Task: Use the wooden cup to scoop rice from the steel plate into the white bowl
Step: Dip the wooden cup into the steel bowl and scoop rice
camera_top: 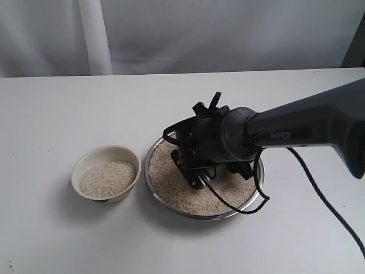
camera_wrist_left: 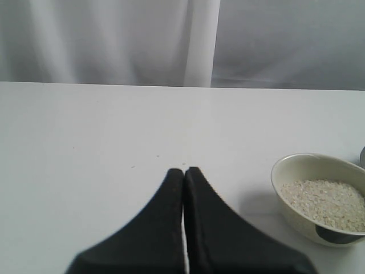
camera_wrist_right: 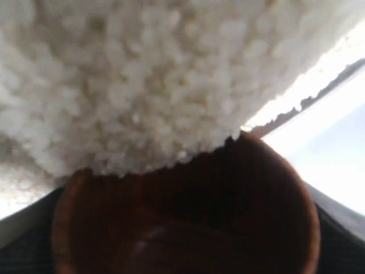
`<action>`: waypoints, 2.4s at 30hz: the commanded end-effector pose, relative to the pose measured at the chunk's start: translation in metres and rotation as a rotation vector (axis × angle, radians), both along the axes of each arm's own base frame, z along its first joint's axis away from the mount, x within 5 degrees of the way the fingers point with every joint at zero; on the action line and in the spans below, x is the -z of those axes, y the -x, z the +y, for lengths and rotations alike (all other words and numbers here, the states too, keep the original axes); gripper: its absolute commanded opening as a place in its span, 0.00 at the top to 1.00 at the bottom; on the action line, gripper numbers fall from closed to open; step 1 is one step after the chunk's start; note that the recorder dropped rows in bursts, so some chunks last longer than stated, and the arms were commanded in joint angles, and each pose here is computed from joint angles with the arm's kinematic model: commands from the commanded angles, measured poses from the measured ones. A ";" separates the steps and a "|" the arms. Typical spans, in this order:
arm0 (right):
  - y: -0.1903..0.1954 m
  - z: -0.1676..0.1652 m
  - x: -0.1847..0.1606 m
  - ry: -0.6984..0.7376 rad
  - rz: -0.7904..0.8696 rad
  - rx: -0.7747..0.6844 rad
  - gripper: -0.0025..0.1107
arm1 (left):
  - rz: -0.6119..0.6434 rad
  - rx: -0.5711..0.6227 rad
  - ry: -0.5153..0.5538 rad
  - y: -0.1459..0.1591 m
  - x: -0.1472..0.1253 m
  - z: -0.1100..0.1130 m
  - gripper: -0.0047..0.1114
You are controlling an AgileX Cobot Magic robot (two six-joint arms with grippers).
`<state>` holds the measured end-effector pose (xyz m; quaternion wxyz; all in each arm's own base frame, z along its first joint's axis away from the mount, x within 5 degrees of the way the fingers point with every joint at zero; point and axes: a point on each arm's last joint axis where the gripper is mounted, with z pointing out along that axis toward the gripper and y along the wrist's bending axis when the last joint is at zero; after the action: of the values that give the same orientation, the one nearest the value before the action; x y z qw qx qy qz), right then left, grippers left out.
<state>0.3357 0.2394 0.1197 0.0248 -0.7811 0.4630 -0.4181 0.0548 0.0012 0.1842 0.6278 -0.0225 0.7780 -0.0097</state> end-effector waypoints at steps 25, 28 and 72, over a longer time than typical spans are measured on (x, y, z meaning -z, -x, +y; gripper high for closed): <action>0.023 0.039 0.003 -0.261 0.117 0.024 0.98 | -0.016 0.004 0.007 0.000 -0.003 0.000 0.96; 0.022 0.042 0.000 -0.292 0.120 0.039 0.98 | -0.016 0.004 0.007 0.000 -0.003 0.000 0.96; 0.033 0.007 0.006 -1.157 0.237 0.306 0.98 | -0.016 0.004 0.007 0.000 -0.003 0.000 0.96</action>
<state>0.3068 0.2448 0.1116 0.3096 -0.6190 0.7215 -0.0205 0.0548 0.0012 0.1842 0.6278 -0.0225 0.7780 -0.0097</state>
